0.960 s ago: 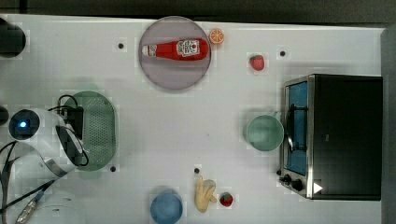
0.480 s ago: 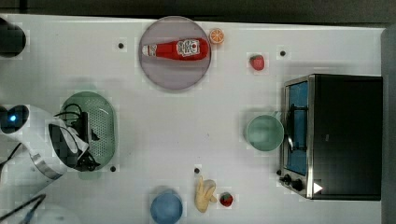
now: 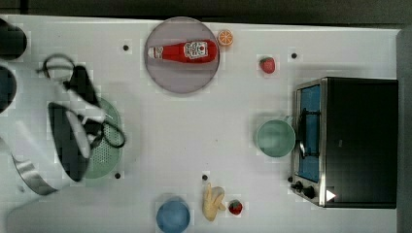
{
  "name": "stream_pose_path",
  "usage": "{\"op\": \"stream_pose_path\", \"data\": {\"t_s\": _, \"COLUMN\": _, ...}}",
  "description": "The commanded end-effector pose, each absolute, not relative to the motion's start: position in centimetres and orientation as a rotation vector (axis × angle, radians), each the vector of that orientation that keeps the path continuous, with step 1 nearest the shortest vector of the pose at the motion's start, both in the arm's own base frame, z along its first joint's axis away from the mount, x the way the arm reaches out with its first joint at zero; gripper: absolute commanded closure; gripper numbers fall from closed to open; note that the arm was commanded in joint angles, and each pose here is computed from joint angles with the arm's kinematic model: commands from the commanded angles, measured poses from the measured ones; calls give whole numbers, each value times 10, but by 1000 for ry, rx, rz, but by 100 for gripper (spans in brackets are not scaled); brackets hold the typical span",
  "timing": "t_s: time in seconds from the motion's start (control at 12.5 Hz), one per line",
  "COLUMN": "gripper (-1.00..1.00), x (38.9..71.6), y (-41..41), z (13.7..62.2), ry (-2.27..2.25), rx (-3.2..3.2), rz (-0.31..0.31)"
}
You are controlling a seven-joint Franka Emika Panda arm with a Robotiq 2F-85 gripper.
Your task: Drag strainer right to left.
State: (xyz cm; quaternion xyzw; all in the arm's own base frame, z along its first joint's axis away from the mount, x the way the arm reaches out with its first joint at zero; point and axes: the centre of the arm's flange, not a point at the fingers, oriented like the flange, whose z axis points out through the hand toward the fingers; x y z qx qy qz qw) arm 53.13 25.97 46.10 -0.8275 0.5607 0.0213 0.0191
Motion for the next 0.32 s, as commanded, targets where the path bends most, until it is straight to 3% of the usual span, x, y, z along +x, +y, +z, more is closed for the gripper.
{"op": "stream_pose_path", "data": {"t_s": 0.08, "gripper": -100, "x": 549, "y": 111, "z": 514, "ry": 1653, "rx": -2578, "rz": 56}}
{"op": "stream_pose_path", "data": {"t_s": 0.32, "gripper": -100, "x": 535, "y": -2, "z": 564, "ry": 1430, "rx": -2769, "rz": -35}}
